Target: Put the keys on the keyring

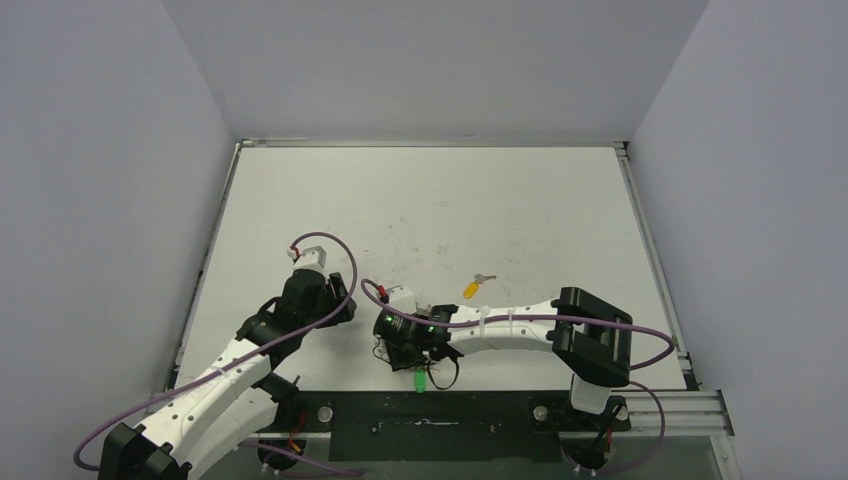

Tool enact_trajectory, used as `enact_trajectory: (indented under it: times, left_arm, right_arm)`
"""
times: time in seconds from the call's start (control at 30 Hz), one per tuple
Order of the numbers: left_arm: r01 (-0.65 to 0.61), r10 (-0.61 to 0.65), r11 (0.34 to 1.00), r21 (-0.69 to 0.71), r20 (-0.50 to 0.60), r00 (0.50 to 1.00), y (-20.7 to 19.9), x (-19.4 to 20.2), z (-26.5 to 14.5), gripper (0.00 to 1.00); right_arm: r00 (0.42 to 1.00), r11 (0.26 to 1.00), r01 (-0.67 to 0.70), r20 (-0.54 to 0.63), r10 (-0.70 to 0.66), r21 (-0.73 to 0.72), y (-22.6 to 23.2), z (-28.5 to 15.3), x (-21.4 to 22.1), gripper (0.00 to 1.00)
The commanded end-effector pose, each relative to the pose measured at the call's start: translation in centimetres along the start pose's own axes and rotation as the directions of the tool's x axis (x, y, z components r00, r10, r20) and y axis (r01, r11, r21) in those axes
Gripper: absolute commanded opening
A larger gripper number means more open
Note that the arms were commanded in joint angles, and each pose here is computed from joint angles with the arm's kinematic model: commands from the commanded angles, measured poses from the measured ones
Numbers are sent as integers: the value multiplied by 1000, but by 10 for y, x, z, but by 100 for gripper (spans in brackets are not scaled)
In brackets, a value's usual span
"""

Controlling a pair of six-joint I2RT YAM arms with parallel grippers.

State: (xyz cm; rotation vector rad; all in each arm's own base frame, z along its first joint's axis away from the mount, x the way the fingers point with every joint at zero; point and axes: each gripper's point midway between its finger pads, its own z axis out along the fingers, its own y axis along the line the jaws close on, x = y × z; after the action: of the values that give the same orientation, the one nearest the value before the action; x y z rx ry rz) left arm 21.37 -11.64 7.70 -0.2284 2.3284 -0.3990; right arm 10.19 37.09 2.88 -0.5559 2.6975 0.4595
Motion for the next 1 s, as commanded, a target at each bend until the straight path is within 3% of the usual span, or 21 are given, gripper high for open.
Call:
enact_trajectory:
  times: [0.0,0.7,0.83,0.97]
  left_arm:
    - [-3,1,999,41,48,999,-9,-13,0,51]
    - [-10,7,998,63,47,999,-13,-13,0,49]
    - [-28,23,990,141,33,999,-28,-14,-6,46]
    - [-41,39,952,303,13,999,-58,-12,-19,46]
  right_arm:
    - [998,999,-6,62,10,-54,16,-13,-15,29]
    - [995,997,22,97,-15,-78,26,-18,-28,41]
    - [991,996,15,131,-2,-93,21,-26,-38,42]
    - [983,990,11,185,16,-140,13,-42,-57,49]
